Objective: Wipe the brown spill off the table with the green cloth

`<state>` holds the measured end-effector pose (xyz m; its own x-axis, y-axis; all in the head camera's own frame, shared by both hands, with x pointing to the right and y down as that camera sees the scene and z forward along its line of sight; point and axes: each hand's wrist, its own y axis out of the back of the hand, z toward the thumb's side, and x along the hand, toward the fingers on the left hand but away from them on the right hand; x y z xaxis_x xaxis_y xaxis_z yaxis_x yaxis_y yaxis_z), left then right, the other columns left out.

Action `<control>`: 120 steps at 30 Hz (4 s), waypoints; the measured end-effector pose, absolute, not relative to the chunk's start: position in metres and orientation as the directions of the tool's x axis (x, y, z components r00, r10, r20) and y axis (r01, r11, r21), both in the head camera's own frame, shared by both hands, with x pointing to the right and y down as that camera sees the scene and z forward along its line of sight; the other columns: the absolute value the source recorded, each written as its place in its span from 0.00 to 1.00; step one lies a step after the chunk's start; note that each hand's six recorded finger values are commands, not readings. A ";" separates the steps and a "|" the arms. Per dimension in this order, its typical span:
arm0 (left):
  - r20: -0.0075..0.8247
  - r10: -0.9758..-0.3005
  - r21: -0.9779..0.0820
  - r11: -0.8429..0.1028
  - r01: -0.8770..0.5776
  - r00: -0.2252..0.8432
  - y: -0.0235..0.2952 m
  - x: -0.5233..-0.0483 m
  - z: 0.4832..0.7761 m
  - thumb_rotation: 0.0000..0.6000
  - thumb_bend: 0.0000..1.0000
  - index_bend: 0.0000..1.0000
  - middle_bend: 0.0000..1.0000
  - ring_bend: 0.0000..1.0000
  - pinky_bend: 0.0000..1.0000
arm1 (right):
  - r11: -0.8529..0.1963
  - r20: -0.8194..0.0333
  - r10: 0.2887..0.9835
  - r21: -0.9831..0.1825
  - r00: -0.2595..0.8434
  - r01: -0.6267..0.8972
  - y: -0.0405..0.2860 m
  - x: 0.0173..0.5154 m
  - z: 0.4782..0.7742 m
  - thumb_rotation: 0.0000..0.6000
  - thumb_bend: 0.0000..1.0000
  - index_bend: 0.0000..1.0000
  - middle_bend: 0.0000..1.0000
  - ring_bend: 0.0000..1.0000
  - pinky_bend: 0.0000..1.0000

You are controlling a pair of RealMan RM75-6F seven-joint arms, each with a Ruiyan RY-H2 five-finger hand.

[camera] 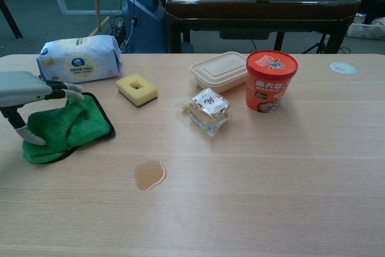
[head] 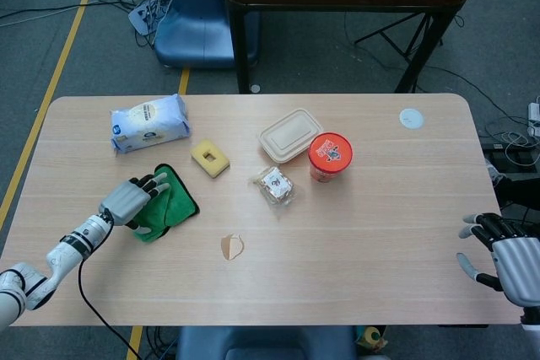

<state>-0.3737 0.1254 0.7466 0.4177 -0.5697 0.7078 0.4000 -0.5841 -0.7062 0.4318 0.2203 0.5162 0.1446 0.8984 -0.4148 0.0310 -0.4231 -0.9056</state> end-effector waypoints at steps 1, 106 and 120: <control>0.710 -0.569 -0.704 -0.582 0.408 0.414 0.125 -0.375 0.749 1.00 0.08 0.12 0.00 0.07 0.26 | -0.424 -0.416 0.898 -0.905 0.144 0.030 0.220 0.432 0.516 1.00 0.37 0.44 0.32 0.24 0.32; 0.516 -0.430 -0.820 -0.499 0.282 0.741 0.216 -0.217 0.750 1.00 0.17 0.56 0.57 0.59 0.94 | -0.424 -0.415 0.902 -0.903 0.118 0.065 0.229 0.447 0.516 1.00 0.37 0.44 0.32 0.24 0.32; 0.441 -0.335 -0.811 -0.546 0.210 0.833 0.262 -0.157 0.729 1.00 0.17 0.56 0.57 0.59 0.91 | -0.421 -0.412 0.904 -0.905 0.110 0.067 0.230 0.449 0.515 1.00 0.37 0.44 0.32 0.24 0.32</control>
